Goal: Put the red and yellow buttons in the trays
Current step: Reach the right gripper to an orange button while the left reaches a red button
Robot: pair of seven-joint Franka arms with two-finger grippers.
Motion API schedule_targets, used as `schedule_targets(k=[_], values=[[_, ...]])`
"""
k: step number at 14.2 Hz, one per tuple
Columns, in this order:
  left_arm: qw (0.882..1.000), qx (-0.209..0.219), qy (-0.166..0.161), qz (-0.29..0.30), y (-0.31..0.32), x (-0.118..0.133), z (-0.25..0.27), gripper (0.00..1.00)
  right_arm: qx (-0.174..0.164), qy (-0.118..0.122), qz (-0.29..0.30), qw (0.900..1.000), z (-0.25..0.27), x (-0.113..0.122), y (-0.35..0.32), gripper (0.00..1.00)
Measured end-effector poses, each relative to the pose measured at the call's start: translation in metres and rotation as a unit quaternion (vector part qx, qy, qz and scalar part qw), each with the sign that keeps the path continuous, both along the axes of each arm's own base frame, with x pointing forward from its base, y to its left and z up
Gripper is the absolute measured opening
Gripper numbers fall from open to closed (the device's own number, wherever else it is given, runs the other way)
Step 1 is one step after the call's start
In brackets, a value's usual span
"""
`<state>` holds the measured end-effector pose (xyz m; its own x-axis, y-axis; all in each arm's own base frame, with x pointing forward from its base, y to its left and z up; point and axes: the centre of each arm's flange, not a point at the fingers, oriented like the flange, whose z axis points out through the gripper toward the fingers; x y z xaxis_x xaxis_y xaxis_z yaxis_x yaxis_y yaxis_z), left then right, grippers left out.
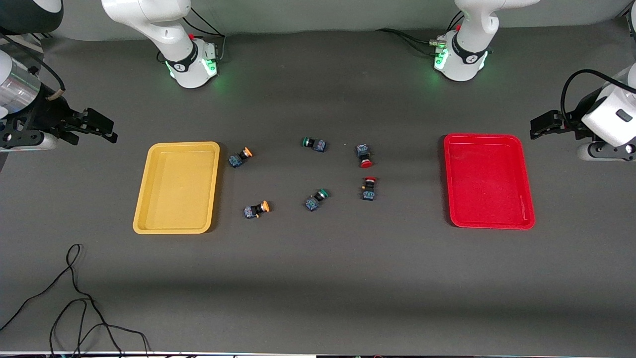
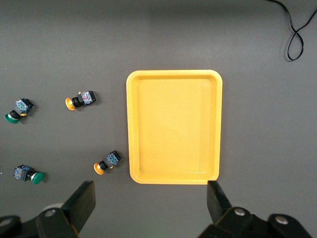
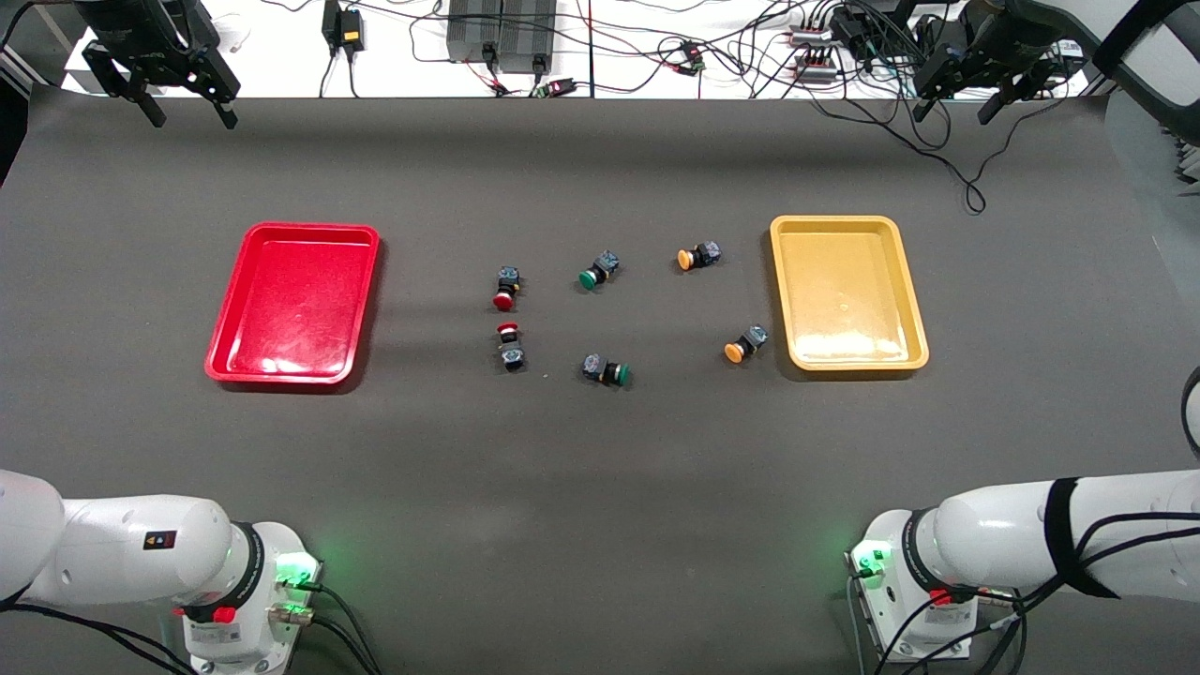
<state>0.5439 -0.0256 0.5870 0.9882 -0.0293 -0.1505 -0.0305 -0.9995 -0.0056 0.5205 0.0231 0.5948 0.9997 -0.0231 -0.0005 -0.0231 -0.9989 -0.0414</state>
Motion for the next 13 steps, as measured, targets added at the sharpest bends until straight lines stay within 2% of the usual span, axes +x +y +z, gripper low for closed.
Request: schedule_targets(k=[4, 7, 10, 13], values=[[1.000, 0.000, 0.003, -0.002, -0.002, -0.001, -0.001, 1.00, 0.000, 0.003, -0.007, 1.000, -0.002, 0.001, 0.002, 1.00], [1.000, 0.000, 0.005, -0.003, -0.003, 0.001, -0.004, 1.00, -0.006, 0.022, -0.081, 0.996, -0.024, 0.009, 0.042, 1.00], [1.000, -0.001, 0.010, -0.009, -0.014, 0.001, -0.014, 1.00, -0.018, 0.052, -0.181, 0.982, -0.087, 0.024, 0.131, 1.00], [1.000, 0.009, -0.006, 0.026, -0.080, -0.002, -0.029, 1.00, -0.030, 0.085, -0.265, 0.960, -0.164, 0.031, 0.189, 1.00]])
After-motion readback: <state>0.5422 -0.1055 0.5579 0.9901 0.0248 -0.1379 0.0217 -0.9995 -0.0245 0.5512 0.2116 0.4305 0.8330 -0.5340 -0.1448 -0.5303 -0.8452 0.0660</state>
